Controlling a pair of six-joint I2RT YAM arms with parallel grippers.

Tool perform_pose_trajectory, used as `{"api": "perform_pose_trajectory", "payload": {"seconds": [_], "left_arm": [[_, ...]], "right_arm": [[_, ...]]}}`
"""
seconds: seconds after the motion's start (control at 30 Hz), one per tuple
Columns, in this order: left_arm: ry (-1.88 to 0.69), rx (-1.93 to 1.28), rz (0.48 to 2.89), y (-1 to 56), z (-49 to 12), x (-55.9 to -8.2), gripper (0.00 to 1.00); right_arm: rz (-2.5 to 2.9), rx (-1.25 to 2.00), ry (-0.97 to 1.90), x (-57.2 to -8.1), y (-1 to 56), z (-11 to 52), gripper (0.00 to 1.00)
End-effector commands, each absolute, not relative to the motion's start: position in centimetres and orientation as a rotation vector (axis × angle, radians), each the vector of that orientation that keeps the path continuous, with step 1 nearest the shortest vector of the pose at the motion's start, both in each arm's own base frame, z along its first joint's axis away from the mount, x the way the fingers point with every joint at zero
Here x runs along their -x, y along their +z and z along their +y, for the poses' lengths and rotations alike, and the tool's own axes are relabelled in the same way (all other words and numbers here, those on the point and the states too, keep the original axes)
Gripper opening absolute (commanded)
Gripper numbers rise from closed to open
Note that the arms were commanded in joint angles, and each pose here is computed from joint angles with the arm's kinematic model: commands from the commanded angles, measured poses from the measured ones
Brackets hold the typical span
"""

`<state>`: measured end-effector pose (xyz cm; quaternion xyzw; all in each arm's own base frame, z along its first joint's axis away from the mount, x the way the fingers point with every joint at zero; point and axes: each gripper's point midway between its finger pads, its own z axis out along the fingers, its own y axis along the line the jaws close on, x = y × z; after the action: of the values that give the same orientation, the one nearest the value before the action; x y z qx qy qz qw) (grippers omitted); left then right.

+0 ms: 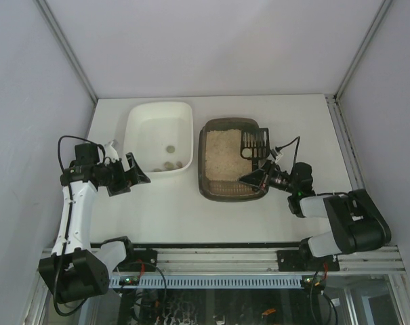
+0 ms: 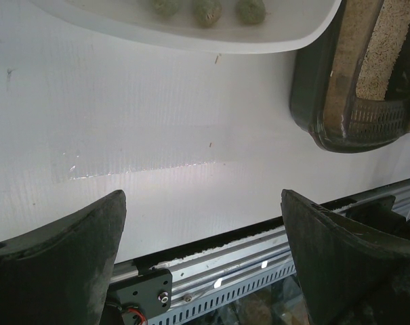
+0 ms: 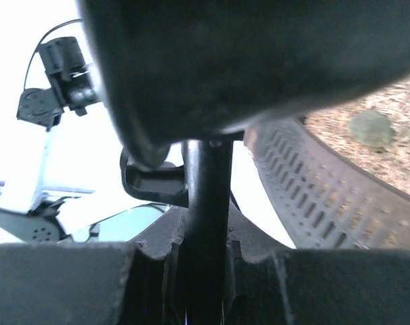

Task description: Clean the litter box

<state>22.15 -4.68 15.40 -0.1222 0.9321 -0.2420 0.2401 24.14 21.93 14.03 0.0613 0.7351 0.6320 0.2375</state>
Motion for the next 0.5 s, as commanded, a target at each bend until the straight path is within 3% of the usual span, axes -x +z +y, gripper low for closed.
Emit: {"api": "perform_pose_trajectory", "payload": {"seconds": [0.0,0.1,0.47], "left_arm": [[-0.679,0.306,2.52,15.7,-4.8,-22.1,1.0],[-0.678,0.31,2.524,15.6,-4.8,-22.2,1.0],[-0.671,0.311,2.541,15.2,-4.6,-22.0,1.0]], "right_arm": [[1.864,-0.061,1.944,-23.5,18.6,23.9,0.0],[1.912,-0.084,2.103,-23.0,18.6,25.8,0.0],[1.991,-0.33,2.258,-24.9,19.1,27.1,0.0]]}}
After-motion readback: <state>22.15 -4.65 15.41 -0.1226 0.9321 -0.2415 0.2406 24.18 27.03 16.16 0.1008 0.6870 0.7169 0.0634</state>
